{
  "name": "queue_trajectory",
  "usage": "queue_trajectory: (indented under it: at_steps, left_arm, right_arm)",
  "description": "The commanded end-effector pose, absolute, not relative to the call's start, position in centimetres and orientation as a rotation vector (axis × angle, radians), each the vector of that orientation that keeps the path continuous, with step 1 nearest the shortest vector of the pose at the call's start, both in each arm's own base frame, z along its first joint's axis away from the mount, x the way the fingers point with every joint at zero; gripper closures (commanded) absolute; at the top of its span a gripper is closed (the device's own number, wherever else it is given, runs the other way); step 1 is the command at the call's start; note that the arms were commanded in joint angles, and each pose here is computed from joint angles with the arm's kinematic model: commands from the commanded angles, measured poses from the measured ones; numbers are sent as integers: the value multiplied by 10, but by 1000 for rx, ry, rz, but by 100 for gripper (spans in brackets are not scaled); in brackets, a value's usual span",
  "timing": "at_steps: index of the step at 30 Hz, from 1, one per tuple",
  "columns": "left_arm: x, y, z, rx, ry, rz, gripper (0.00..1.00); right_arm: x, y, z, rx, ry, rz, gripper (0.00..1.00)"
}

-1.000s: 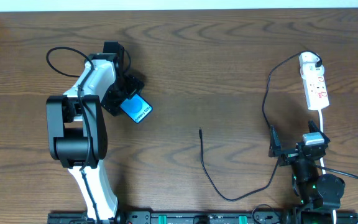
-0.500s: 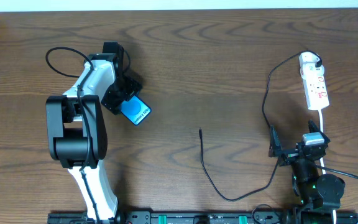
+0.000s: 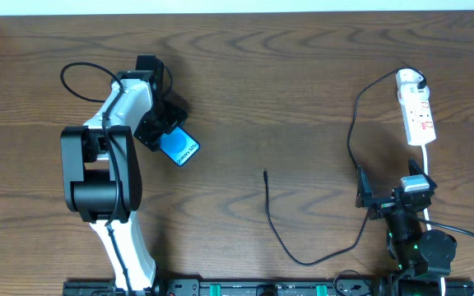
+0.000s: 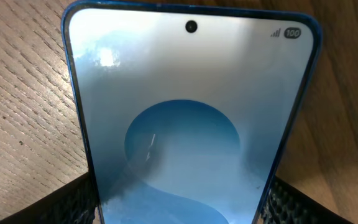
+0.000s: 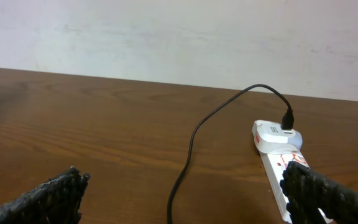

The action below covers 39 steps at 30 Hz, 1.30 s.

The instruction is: Plug charger to phone and switch on socket

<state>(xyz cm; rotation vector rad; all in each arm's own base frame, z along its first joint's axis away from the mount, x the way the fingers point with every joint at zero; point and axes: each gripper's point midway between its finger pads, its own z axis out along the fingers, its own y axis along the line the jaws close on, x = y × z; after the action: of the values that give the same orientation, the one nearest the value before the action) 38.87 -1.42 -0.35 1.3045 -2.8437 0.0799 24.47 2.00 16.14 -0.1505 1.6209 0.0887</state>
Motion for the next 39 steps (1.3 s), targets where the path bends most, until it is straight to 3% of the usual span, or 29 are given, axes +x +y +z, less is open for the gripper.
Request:
queue_trajectory:
  at_steps: [1,39]
  left_arm:
    - [376,-21,-23,1263,-2789,100,16]
    - [362,-35,-27,1227,-2760,68,11]
  right_arm:
    - [245,19,161,-152,1621,75,1]
    - [245,19,161,-152,1621,75,1]
